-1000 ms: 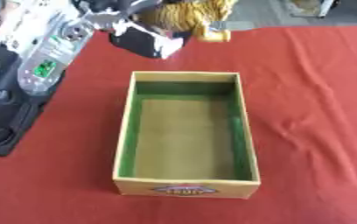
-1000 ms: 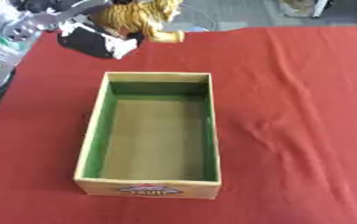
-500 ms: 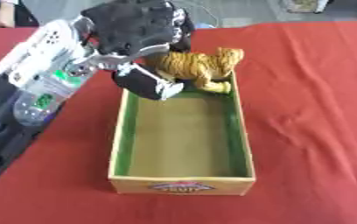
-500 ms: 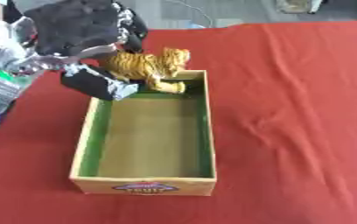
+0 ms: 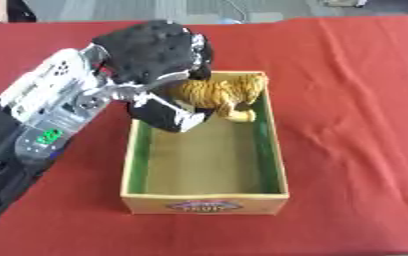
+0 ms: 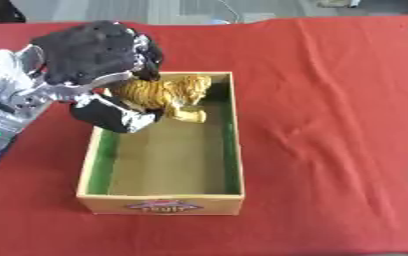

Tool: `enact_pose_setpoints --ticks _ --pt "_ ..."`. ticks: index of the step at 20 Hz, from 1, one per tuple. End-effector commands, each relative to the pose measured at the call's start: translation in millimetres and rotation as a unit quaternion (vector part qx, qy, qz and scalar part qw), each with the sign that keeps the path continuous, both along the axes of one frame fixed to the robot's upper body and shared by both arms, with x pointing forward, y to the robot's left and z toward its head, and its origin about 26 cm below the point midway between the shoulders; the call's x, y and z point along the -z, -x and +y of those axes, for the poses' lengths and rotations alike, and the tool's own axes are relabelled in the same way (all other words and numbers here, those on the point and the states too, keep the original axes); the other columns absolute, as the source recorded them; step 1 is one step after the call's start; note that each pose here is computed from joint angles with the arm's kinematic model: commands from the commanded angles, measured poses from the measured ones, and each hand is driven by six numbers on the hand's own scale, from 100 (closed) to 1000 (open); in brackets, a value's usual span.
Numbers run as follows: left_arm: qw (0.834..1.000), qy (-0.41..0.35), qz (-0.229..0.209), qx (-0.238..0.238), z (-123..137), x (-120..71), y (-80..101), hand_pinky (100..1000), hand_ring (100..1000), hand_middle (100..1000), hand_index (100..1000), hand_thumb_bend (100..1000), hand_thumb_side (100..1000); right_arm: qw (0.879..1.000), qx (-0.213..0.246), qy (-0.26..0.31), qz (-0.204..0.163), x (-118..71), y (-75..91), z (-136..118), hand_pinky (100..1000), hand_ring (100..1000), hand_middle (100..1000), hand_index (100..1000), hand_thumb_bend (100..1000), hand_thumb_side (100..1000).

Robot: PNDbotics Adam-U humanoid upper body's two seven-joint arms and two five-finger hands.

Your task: Pick up objects on the table and place them in the box.

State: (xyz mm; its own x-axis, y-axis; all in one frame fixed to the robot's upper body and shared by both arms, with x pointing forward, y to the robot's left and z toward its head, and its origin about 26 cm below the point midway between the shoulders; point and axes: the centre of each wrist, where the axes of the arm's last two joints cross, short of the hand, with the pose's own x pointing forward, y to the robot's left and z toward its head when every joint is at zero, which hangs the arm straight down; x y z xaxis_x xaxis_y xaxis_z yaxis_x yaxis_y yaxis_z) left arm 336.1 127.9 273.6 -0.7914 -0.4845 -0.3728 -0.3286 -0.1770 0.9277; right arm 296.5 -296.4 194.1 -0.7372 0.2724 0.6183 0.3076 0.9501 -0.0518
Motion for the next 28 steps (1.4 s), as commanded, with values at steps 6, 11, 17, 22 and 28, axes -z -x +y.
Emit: enact_pose_setpoints --ticks 6,11,17,22,28 --pt "0.998 -0.042 0.03 -0.022 -3.1 17.5 -14.9 384 452 340 265 100 433 1.0 -0.005 0.004 -0.013 -8.5 2.2 1.7 858 608 572 716 100 692" --pt "0.995 -0.079 0.044 -0.03 -6.8 28.0 -25.6 423 478 370 309 100 418 1.0 -0.006 0.004 -0.011 -7.5 2.2 2.5 858 609 572 716 100 693" --pt "0.987 -0.139 0.074 -0.038 -10.7 36.2 -36.5 500 536 452 440 100 367 1.0 -0.008 0.003 -0.009 -6.5 2.2 3.6 860 609 572 716 100 694" --pt "0.979 -0.173 0.092 -0.053 -9.7 40.4 -44.7 575 600 545 605 100 303 1.0 -0.008 0.001 -0.007 -5.7 2.3 4.0 860 609 572 716 100 695" --pt "0.976 -0.186 0.093 -0.062 -9.8 37.6 -46.7 646 686 660 776 100 338 1.0 -0.011 0.002 -0.005 -5.0 2.2 5.0 861 609 572 717 100 695"
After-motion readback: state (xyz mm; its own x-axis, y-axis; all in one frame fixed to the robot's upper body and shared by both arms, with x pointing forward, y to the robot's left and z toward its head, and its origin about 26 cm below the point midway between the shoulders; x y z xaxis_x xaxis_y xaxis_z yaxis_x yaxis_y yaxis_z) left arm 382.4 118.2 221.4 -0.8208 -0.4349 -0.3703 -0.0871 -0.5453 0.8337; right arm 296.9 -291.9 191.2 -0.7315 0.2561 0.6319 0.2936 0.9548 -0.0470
